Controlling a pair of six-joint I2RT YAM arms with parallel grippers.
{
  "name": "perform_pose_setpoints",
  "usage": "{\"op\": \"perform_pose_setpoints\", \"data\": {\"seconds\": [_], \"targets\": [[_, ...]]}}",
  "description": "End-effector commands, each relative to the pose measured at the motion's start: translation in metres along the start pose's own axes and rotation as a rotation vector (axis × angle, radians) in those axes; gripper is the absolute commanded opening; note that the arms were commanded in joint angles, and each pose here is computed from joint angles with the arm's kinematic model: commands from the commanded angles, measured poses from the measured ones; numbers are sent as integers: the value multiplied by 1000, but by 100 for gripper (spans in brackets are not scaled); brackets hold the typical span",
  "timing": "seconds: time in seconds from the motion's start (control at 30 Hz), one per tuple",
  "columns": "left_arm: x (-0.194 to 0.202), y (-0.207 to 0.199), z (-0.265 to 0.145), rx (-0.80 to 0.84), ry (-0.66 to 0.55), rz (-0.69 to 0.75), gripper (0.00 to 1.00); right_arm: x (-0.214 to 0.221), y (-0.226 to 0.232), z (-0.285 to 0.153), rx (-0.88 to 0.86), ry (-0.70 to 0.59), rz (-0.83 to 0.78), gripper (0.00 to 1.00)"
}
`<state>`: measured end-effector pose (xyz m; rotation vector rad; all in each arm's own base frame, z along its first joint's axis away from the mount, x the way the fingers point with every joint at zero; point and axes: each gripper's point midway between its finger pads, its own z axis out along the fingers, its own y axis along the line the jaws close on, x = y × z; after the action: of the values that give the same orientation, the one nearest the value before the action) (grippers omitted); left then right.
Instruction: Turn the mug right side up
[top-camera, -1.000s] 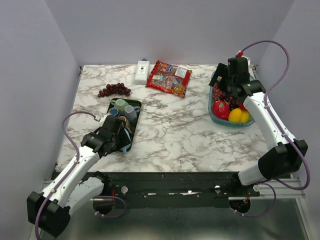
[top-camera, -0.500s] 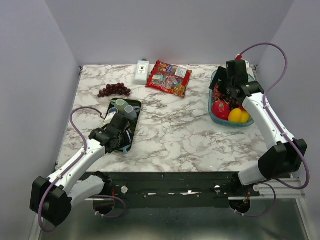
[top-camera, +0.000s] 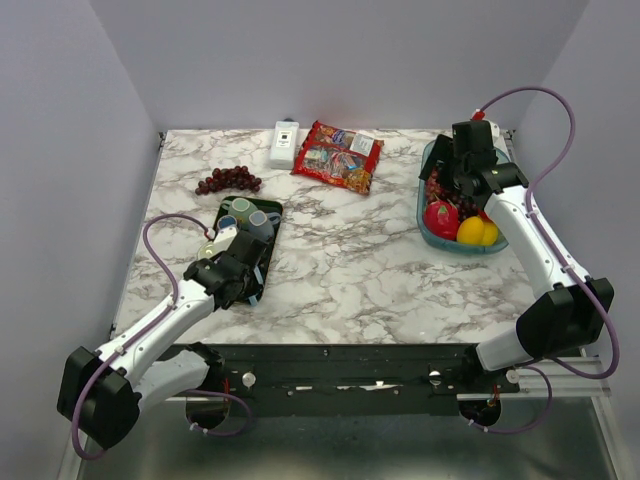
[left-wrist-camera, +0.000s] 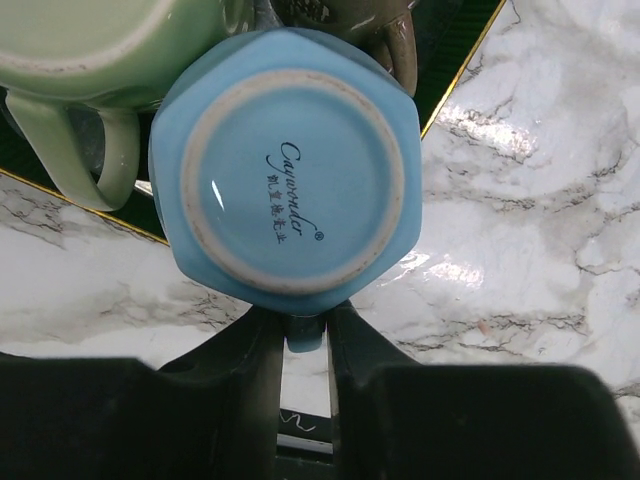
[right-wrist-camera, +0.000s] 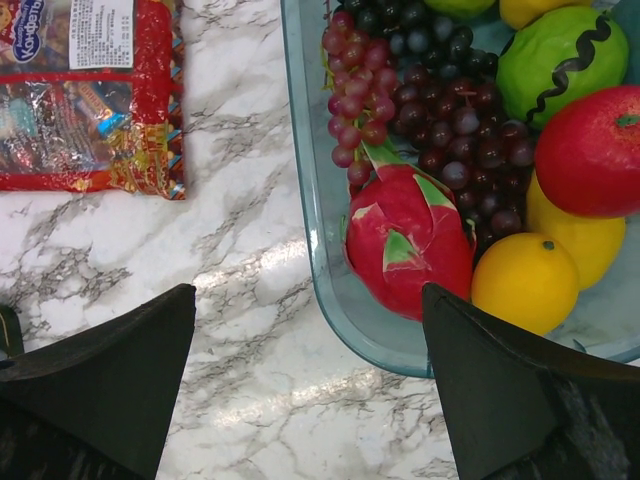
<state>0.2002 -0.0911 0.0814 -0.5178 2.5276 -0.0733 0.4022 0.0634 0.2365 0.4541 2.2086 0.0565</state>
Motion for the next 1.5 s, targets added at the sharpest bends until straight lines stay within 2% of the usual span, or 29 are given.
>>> {"op": "perform_pose_setpoints", "data": {"seconds": [0.0,0.13,0.37,0.57,0.67,0.8,1.0,1.07,1.3,1.33,1.37,1.4,1.43,1.47], "targets": [[-8,9,7,-49,-60,-23,19,1,-7,0,43,-1,-1,100],[-8,9,5,-50,-58,-20,0,1,-7,2,49,2,-4,100],[-13,0,-12,-8,-51,3,0,-6,-5,-3,37,-16,-7,100],[-22,-31,-60,216,-71,50,0,-17,9,-13,-34,-31,-22,100],[-37,-44,-90,318,-108,62,0,-21,18,-18,-83,-28,-13,100],[-70,-81,-133,500,-202,79,0,-24,36,-25,-176,-16,-4,99],[-131,-154,-169,672,-338,161,0,-21,88,-51,-494,22,2,97],[-151,-178,-179,732,-414,199,0,-21,109,-66,-637,26,11,96],[-221,-262,-221,974,-560,247,0,-19,156,-124,-1072,17,24,94],[-231,-270,-234,1037,-579,238,0,-28,167,-154,-1231,-60,-46,95],[-237,-276,-243,1075,-590,235,0,-16,166,-151,-1270,-62,-61,94],[-249,-285,-254,1111,-613,232,0,-17,168,-158,-1309,-72,-42,94],[-253,-292,-264,1156,-612,232,0,-25,170,-171,-1370,-146,-63,94],[-257,-296,-270,1180,-617,236,0,-22,171,-170,-1386,-144,-60,95]]}}
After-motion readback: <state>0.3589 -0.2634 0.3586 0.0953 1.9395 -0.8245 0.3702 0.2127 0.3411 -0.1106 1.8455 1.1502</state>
